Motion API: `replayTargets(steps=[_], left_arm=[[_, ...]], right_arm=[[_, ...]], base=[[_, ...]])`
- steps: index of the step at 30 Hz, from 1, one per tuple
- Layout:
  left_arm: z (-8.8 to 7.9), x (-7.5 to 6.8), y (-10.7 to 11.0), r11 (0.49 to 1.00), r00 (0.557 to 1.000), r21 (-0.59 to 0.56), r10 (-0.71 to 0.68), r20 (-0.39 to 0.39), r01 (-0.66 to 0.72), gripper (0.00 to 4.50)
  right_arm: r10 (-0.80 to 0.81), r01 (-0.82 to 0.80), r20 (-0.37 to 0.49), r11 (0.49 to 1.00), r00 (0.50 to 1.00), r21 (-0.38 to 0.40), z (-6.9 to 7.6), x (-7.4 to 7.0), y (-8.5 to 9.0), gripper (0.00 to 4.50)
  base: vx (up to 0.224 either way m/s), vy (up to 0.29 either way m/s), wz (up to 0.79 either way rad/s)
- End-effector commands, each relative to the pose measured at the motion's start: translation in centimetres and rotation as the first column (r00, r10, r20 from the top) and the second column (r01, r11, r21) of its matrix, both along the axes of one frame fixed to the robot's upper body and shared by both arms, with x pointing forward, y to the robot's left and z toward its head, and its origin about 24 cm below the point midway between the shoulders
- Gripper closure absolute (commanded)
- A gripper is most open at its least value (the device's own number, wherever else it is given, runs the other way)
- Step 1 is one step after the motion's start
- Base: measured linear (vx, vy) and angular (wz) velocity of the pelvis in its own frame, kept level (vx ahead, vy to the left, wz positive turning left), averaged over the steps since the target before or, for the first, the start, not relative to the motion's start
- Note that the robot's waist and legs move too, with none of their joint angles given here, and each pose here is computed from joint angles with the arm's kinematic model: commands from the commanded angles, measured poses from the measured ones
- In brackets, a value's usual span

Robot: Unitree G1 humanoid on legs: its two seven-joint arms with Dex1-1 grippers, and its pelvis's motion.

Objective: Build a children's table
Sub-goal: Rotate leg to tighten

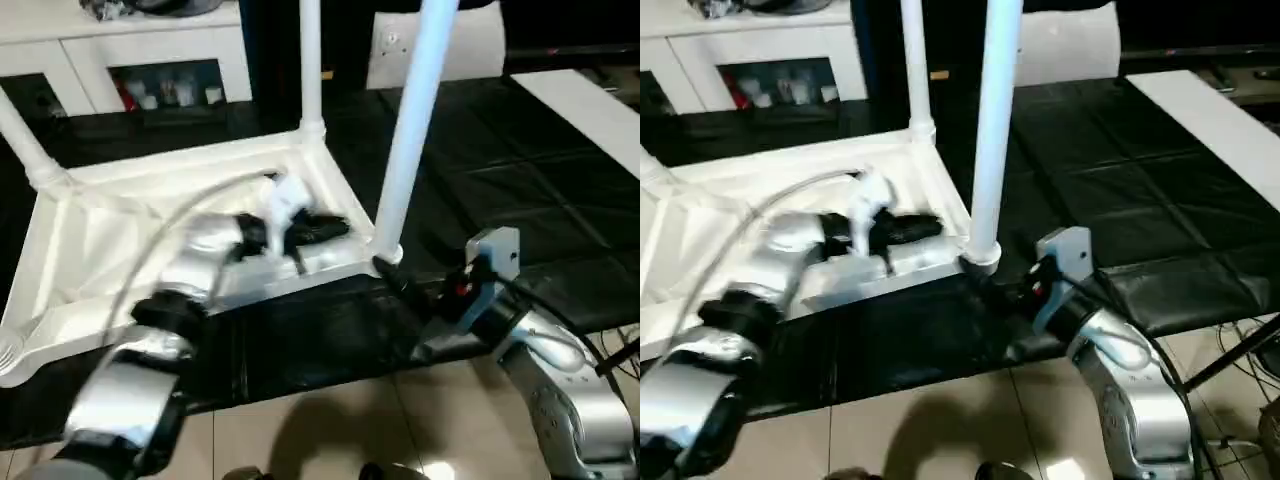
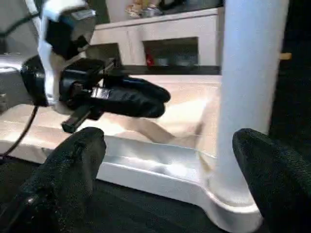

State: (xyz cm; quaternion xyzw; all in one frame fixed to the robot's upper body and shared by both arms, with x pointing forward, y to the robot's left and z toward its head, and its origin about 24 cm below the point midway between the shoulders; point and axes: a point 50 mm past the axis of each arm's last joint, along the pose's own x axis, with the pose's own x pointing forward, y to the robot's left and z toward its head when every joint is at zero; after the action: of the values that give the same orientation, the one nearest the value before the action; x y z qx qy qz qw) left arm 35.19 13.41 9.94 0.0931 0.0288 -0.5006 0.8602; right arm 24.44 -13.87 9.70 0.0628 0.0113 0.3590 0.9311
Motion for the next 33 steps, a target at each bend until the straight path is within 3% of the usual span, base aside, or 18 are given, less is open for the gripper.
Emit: replayTargets(steps=[1, 5, 6, 10, 11, 13, 18, 21, 22, 25, 31, 33], left_arm=[[0.5, -0.3, 1.1, 0.998, 0.998, -0.025, 0.059, -0.009, -0.060, 3.11], [0.4, -3.1, 3.4, 0.991, 0.991, -0.042, 0.126, -0.045, -0.128, 2.89], [0.3, -5.1, 4.2, 0.987, 0.986, -0.051, 0.151, -0.075, -0.155, 2.79], [0.3, -8.5, 4.9, 0.985, 0.979, -0.051, 0.157, -0.130, -0.164, 2.45], [0.3, -8.5, 4.9, 0.985, 0.979, -0.051, 0.156, -0.131, -0.164, 2.45], [0.1, -10.6, 5.2, 0.987, 0.970, 0.008, 0.159, -0.184, -0.161, 2.30], [-0.8, -12.3, 5.2, 0.979, 0.949, 0.119, 0.189, -0.253, -0.163, 1.95], [-1.4, -13.0, 5.5, 0.954, 0.916, 0.204, 0.274, -0.294, -0.220, 1.67], [-1.6, -13.1, 5.4, 0.943, 0.896, 0.221, 0.309, -0.319, -0.247, 1.67], [-2.1, -13.1, 5.7, 0.918, 0.864, 0.259, 0.376, -0.334, -0.299, 1.67], [-4.1, -13.3, 7.2, 0.827, 0.806, 0.444, 0.504, -0.310, -0.346, 1.67], [-4.4, -13.3, 7.3, 0.818, 0.793, 0.448, 0.523, -0.314, -0.362, 1.67]], right_arm=[[0.032, -0.033, 0.029, 0.999, 0.999, 0.031, 1.1, 0.1, 1.0, 0.00], [0.055, -0.059, 0.048, 0.995, 0.997, 0.077, 1.9, 1.2, 2.8, 0.00], [0.056, -0.061, 0.058, 0.994, 0.997, 0.092, 2.2, 2.0, 3.6, 0.00], [0.057, -0.063, 0.064, 0.994, 0.996, 0.090, 2.5, 3.3, 4.6, 0.00], [0.057, -0.063, 0.064, 0.994, 0.996, 0.089, 2.5, 3.3, 4.6, 0.00], [0.067, -0.069, 0.042, 0.996, 0.997, 0.059, 2.2, 4.3, 5.4, 0.00], [0.123, -0.123, 0.021, 0.992, 0.992, 0.008, 1.7, 5.3, 6.6, 0.00], [0.107, -0.107, 0.007, 0.994, 0.994, -0.025, 1.4, 6.6, 7.2, 0.00], [0.031, -0.032, -0.026, 0.998, 0.999, -0.046, 0.9, 7.8, 7.0, 0.00], [-0.104, 0.099, -0.060, 0.992, 0.993, -0.083, 0.3, 9.7, 6.4, 0.00], [-0.191, 0.181, -0.059, 0.974, 0.980, -0.139, -0.4, 11.0, 5.7, 0.00], [-0.227, 0.216, -0.073, 0.967, 0.971, -0.136, -0.6, 11.3, 5.3, 0.00]], base=[[0.000, 0.000, 0.00], [0.000, 0.000, 0.00], [0.000, 0.000, 0.00], [0.000, 0.000, 0.00], [0.000, 0.000, 0.00], [0.000, 0.000, 0.00], [0.000, 0.000, 0.00], [0.000, 0.000, 0.00], [0.000, 0.000, 0.00], [0.000, 0.000, 0.00], [0.000, 0.000, 0.00], [0.000, 0.000, 0.00]])
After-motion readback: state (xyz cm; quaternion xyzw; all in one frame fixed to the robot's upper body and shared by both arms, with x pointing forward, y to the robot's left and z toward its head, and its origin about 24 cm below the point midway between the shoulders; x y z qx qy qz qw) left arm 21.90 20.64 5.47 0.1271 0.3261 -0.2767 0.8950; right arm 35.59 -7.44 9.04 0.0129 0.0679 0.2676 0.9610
